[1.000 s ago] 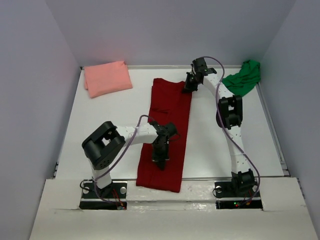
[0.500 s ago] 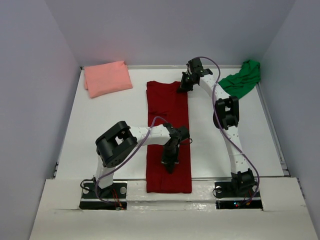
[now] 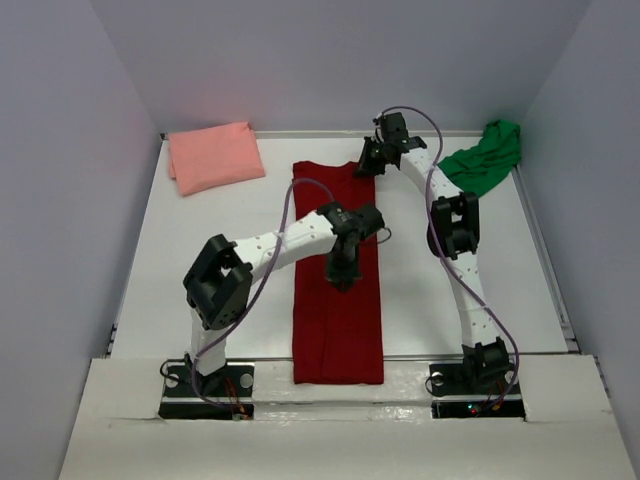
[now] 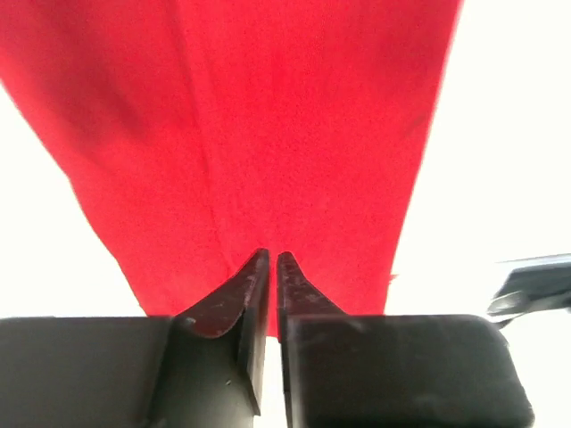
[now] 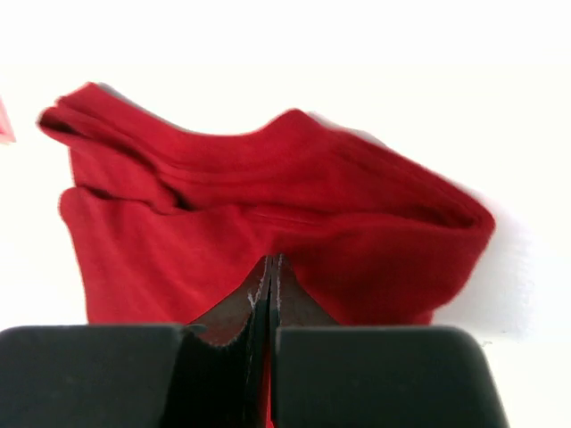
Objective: Fold and stack the t-shirts
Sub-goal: Fold the tshirt
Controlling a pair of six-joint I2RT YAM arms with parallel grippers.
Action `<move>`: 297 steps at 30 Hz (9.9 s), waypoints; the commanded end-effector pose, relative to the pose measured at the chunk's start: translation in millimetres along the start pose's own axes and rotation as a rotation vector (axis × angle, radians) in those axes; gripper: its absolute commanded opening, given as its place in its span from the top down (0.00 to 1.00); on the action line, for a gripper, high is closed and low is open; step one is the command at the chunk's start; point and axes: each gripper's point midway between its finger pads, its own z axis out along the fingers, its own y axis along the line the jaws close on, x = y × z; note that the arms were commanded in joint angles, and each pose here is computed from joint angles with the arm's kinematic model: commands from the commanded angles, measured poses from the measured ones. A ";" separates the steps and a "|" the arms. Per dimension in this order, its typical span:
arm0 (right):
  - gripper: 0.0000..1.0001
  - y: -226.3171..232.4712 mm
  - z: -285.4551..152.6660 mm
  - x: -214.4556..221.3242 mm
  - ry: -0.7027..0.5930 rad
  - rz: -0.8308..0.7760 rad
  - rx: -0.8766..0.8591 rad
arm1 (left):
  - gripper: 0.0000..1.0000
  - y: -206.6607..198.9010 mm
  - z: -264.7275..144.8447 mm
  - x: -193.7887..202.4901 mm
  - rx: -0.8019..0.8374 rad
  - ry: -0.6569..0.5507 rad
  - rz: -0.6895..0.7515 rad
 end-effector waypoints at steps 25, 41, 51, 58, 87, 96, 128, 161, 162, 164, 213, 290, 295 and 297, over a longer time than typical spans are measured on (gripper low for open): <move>0.26 100.5 -297.7 152.8 0.121 0.008 -0.100 | 0.18 163.1 -134.1 -118.6 0.096 -0.639 -0.114; 0.24 47.7 -375.8 344.0 0.497 0.281 -0.006 | 0.16 156.0 -41.3 25.6 0.266 -0.145 0.020; 0.28 22.6 -385.7 388.4 0.547 0.282 0.011 | 0.16 147.8 -71.7 65.0 0.407 -0.243 -0.090; 0.30 10.7 -388.5 404.1 0.562 0.223 0.006 | 0.18 105.0 -50.3 120.1 0.443 -0.079 -0.077; 1.00 74.6 -207.4 207.4 0.339 0.042 -0.084 | 1.00 121.6 -53.9 -161.7 0.223 -0.375 -0.131; 1.00 65.0 -150.7 185.0 0.345 0.066 -0.043 | 1.00 115.0 -42.3 -211.5 0.252 -0.400 -0.114; 1.00 4.6 -110.9 196.7 0.392 0.087 0.129 | 1.00 96.2 43.2 -169.6 0.244 -0.182 -0.010; 1.00 -58.1 -74.7 116.6 0.302 0.137 0.234 | 1.00 110.6 81.1 -247.5 0.150 -0.188 -0.030; 1.00 -61.2 -70.4 117.9 0.311 0.132 0.238 | 1.00 114.6 85.4 -249.8 0.143 -0.182 -0.034; 1.00 -61.8 -69.5 105.8 0.297 0.128 0.232 | 1.00 124.2 86.7 -260.1 0.138 -0.190 -0.050; 1.00 -100.8 -38.8 69.4 0.248 0.140 0.259 | 1.00 145.9 78.6 -248.8 0.192 -0.186 -0.079; 0.80 32.7 -215.3 377.5 0.425 0.238 0.083 | 0.44 110.3 20.2 29.6 0.263 -0.137 -0.177; 0.94 30.7 -216.0 378.0 0.429 0.235 0.096 | 0.43 116.8 23.8 37.7 0.240 -0.116 -0.168; 0.95 30.5 -216.4 378.2 0.431 0.235 0.099 | 0.41 119.2 24.1 38.0 0.230 -0.117 -0.169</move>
